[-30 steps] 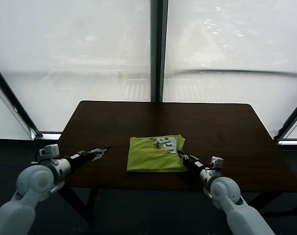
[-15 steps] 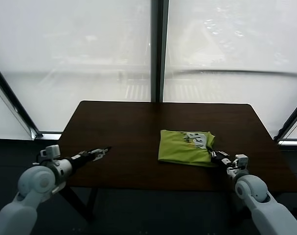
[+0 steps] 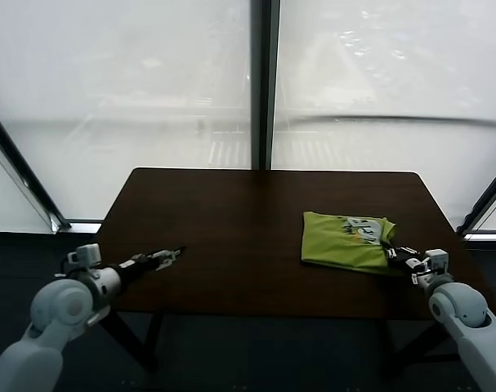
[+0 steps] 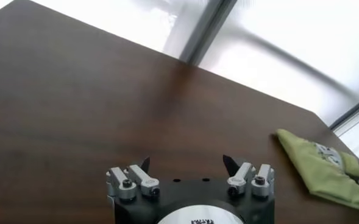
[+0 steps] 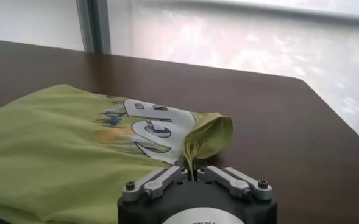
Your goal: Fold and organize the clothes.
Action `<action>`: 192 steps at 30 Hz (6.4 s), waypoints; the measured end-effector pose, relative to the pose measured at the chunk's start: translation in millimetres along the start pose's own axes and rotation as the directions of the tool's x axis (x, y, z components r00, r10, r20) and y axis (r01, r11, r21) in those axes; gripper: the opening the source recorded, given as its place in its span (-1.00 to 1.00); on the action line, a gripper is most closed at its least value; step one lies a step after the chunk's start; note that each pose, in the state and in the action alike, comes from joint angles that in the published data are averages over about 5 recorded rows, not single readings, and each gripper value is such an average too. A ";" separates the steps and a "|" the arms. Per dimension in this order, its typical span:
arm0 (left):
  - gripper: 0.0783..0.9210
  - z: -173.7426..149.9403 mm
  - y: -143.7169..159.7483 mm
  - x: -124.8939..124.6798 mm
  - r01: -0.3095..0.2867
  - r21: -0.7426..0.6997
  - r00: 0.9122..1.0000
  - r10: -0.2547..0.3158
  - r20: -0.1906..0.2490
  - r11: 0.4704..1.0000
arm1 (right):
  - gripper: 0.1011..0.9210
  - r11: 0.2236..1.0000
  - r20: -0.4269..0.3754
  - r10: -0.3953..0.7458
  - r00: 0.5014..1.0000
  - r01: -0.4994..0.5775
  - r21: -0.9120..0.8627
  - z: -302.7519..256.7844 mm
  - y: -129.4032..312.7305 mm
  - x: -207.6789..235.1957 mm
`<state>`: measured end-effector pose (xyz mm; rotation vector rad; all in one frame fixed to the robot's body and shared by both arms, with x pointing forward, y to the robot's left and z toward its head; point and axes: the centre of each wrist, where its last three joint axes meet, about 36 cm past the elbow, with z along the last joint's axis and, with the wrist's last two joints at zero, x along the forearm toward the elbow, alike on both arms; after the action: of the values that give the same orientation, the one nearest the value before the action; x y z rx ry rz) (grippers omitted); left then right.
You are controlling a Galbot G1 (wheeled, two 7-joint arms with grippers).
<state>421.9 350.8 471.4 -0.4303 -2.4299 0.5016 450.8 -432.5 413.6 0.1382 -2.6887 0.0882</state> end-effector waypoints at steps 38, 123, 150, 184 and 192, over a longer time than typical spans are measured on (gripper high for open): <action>0.97 24.8 -13.0 -6.1 0.020 -0.014 1.000 -0.021 -0.018 1.000 | 0.97 0.973 0.070 0.207 0.976 -0.213 0.087 -40.5 246.4 -28.8; 0.97 22.5 -8.2 45.0 0.064 0.006 0.995 -0.065 0.081 0.998 | -0.84 0.955 0.211 -0.163 0.964 0.208 -0.212 -88.2 248.4 -51.2; 0.97 26.9 -3.5 47.3 0.059 0.045 0.992 -0.064 0.105 0.997 | 0.94 0.984 0.008 0.103 0.995 -0.103 0.147 -51.8 97.0 -31.2; 0.97 119.6 -31.5 72.7 0.244 -0.438 0.872 0.002 0.490 0.865 | 0.97 0.990 0.579 0.074 0.812 -0.128 0.053 132.9 51.8 111.7; 0.97 155.5 -33.5 99.2 0.305 -0.437 0.873 -0.065 0.483 0.846 | 0.97 0.987 0.518 0.114 0.848 -0.155 0.037 174.3 75.3 170.6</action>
<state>243.4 324.0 421.0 -0.2931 -3.0232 -0.1634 214.7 -386.6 328.1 -0.0099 -3.2350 0.2287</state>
